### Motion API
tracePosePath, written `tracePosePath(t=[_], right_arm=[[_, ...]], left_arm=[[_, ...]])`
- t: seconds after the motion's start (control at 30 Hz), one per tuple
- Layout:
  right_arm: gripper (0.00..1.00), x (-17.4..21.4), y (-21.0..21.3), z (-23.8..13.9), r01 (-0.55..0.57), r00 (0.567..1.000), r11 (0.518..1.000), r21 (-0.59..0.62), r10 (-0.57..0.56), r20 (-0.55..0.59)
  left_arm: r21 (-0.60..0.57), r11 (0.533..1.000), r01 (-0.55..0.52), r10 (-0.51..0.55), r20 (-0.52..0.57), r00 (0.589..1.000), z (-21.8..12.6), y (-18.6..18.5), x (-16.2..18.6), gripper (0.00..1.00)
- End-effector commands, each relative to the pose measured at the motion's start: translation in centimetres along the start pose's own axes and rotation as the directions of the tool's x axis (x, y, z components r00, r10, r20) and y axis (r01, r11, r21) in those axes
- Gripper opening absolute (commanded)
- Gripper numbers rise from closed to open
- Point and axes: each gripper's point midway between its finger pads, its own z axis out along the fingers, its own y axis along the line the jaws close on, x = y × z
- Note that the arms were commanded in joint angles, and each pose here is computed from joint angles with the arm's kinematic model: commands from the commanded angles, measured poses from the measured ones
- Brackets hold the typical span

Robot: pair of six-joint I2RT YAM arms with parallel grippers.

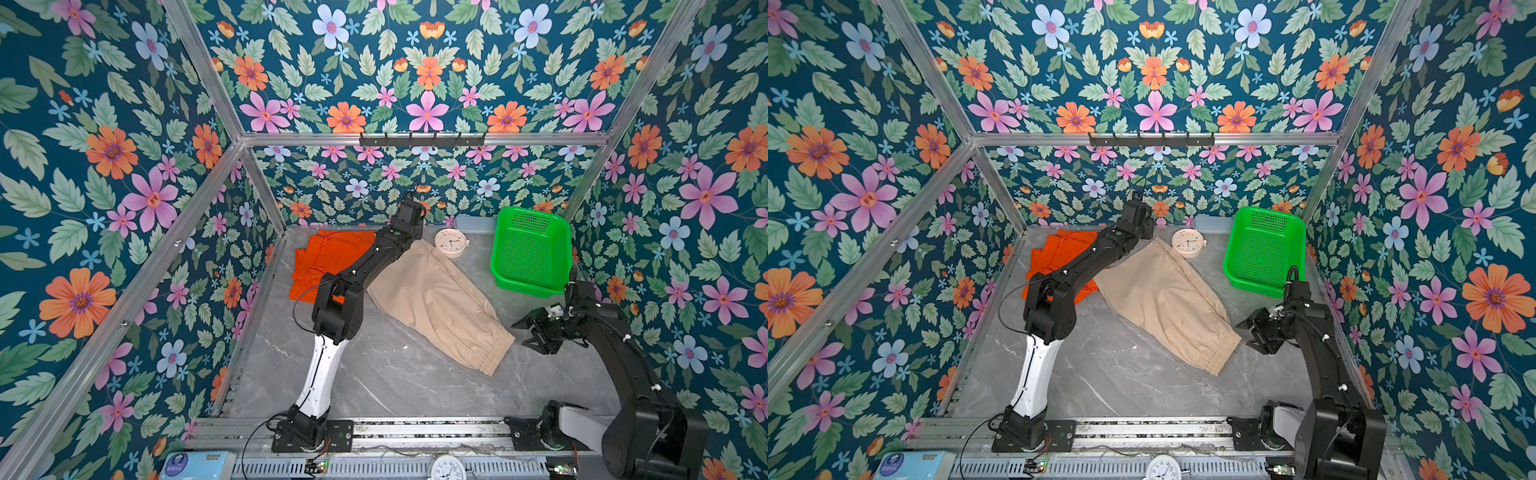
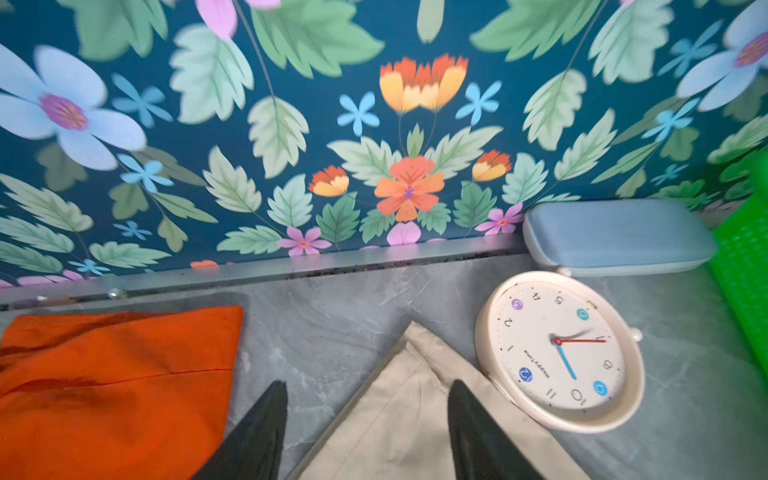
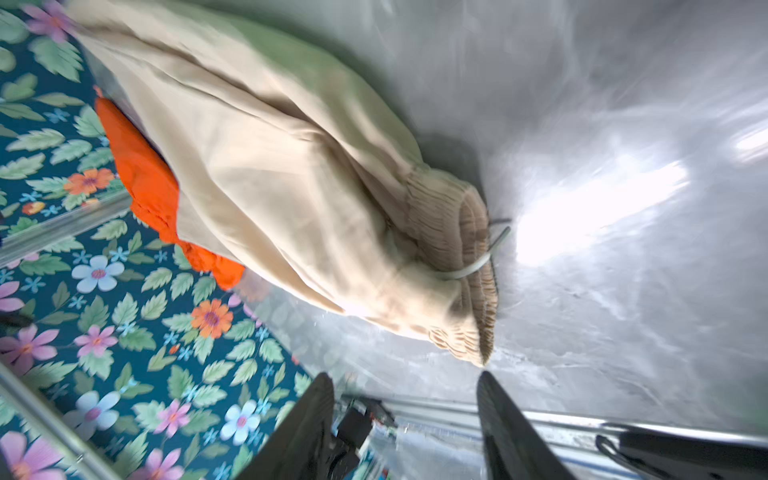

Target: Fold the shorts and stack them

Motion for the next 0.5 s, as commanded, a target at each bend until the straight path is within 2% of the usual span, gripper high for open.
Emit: tracePosePath(t=[0.0, 0.13, 0.27, 0.33, 0.47], right_arm=[[0.57, 0.0, -1.2, -2.0, 0.01, 0.996, 0.995, 0.102, -0.019, 0.084], [0.58, 1.3, 1.8, -1.9, 0.164, 0.981, 0.984, 0.061, -0.17, 0.097], [0.58, 4.3, 5.3, 2.0, 0.322, 0.946, 0.947, 0.003, -0.322, 0.029], [0.58, 6.1, 6.3, 4.7, 0.359, 0.932, 0.933, -0.025, -0.36, -0.033], [0.58, 7.3, 5.9, 8.5, 0.353, 0.927, 0.935, -0.025, -0.354, -0.123]], left_arm=[[0.085, 0.996, 0.004, -0.007, 0.029, 1.0, -2.9, -0.5, -0.8, 0.63], [0.232, 0.971, 0.055, -0.049, -0.033, 0.998, -5.7, -1.2, 2.9, 0.6], [0.279, 0.952, 0.125, -0.089, -0.138, 0.986, -5.5, -1.0, 8.1, 0.58], [0.279, 0.947, 0.157, -0.1, -0.21, 0.973, -4.8, -0.8, 11.0, 0.58], [0.255, 0.948, 0.189, -0.11, -0.295, 0.949, -4.2, -0.4, 15.4, 0.57]])
